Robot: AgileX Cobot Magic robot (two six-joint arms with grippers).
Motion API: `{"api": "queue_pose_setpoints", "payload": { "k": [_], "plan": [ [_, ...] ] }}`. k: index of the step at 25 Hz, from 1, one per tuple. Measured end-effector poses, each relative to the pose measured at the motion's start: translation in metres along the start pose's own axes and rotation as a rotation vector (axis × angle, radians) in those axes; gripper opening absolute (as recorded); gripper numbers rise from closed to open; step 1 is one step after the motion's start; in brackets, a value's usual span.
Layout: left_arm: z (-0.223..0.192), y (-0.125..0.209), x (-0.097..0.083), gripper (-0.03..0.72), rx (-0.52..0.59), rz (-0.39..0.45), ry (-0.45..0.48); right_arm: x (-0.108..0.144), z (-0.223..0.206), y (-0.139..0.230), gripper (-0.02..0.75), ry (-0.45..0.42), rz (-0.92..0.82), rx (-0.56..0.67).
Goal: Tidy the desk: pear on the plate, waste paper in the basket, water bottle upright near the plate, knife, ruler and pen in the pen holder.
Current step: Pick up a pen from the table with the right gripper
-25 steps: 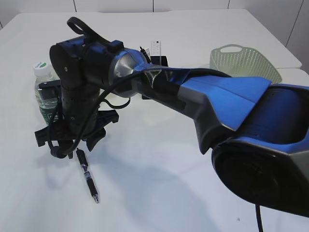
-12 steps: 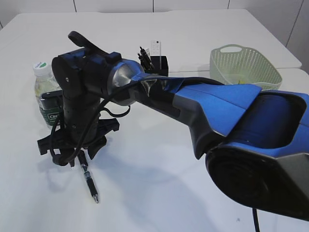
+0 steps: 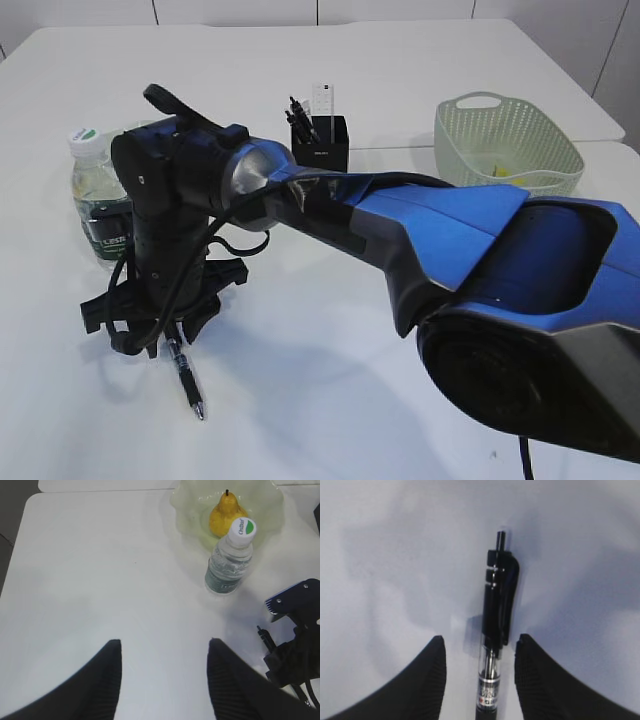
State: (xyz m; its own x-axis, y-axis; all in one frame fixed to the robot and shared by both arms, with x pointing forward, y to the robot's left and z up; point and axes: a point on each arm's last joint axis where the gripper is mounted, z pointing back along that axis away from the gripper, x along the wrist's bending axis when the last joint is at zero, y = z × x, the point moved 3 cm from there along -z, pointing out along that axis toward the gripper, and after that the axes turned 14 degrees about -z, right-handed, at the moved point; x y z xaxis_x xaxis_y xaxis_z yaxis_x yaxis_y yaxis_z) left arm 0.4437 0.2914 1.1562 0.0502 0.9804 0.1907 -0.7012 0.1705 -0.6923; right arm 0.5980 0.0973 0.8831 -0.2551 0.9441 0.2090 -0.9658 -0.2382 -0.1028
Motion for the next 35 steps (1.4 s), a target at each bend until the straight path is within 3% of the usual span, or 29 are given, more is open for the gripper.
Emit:
{"api": "queue_pose_setpoints", "payload": {
  "k": [4,15,28,35],
  "plan": [
    [0.0,0.0,0.0,0.391,0.0,-0.002,-0.003,-0.001,-0.003,0.0,0.321,0.002,-0.001,0.006],
    [0.0,0.0,0.002,0.391,-0.001,-0.008,-0.014,0.0,-0.013,0.003,0.307,-0.014,-0.014,0.031],
    [0.0,-0.001,0.005,0.391,-0.004,-0.024,-0.042,-0.007,-0.013,-0.002,0.128,0.046,0.033,-0.007],
    [0.0,-0.001,0.006,0.391,-0.004,-0.028,-0.049,-0.009,-0.013,-0.003,0.119,0.062,0.062,-0.018]
  ]
}}
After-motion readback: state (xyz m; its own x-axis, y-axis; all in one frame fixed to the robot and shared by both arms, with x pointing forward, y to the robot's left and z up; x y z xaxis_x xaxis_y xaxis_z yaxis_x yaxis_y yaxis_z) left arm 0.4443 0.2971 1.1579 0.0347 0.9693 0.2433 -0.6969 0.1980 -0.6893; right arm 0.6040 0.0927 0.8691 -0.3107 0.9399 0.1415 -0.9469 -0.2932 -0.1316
